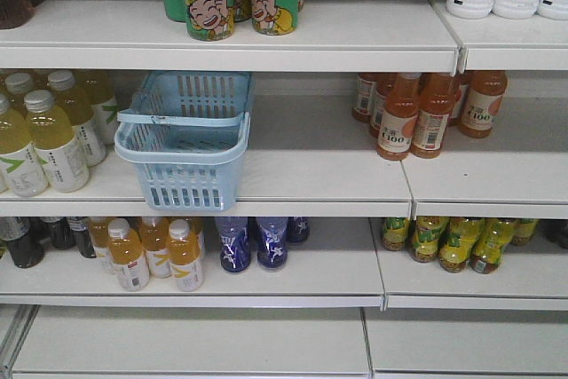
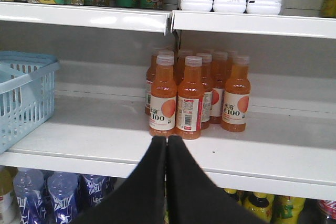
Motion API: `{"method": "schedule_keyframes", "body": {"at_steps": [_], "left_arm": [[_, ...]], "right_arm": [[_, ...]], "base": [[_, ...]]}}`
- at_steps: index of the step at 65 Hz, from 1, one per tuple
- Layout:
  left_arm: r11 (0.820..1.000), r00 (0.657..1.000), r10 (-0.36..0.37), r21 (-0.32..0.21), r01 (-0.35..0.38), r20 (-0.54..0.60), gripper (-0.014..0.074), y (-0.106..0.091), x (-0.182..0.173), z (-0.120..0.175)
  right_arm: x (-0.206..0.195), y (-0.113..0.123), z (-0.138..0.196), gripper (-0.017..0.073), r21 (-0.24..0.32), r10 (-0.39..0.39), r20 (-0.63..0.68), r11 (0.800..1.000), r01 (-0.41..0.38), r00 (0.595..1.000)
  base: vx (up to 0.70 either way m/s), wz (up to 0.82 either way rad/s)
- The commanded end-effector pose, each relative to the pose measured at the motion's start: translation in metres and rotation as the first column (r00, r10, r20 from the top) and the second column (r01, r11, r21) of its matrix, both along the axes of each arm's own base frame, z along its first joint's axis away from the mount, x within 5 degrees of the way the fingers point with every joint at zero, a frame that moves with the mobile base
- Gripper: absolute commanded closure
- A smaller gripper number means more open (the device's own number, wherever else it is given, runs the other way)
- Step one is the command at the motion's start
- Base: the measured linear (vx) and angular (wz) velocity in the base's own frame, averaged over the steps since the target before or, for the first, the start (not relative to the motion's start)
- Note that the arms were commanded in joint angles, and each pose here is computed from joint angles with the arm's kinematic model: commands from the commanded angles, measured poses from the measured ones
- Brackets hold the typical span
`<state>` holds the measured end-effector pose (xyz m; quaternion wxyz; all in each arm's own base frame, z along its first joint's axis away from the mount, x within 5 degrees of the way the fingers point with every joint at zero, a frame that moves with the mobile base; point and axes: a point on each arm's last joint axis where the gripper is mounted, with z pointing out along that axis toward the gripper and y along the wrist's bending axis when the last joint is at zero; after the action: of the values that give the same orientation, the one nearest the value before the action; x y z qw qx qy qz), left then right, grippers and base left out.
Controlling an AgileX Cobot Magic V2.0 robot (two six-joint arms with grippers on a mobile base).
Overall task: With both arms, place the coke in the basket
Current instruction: 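Approach the basket closely and hold position in front of it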
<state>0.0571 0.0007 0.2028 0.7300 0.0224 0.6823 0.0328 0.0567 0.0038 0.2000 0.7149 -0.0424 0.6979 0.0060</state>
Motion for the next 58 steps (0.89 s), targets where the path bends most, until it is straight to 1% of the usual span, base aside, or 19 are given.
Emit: {"method": "schedule_keyframes", "body": {"at_steps": [1, 58], "left_arm": [[1.000, 0.996, -0.002, -0.009, 0.003, 0.091, 0.0600, 0.0000, -0.0024, 0.0078], [1.000, 0.996, -0.002, -0.009, 0.003, 0.091, 0.0600, 0.0000, -0.0024, 0.0078]], "right_arm": [[-0.0014, 0.0004, 0.0046, 0.0569, -0.006, 0.003, 0.086, 1.000, -0.003, 0.996], [-0.0014, 0.0004, 0.0044, 0.0569, -0.006, 0.003, 0.085, 1.000, -0.003, 0.996]], "base": [[0.07, 0.01], [0.02, 0.00]]}}
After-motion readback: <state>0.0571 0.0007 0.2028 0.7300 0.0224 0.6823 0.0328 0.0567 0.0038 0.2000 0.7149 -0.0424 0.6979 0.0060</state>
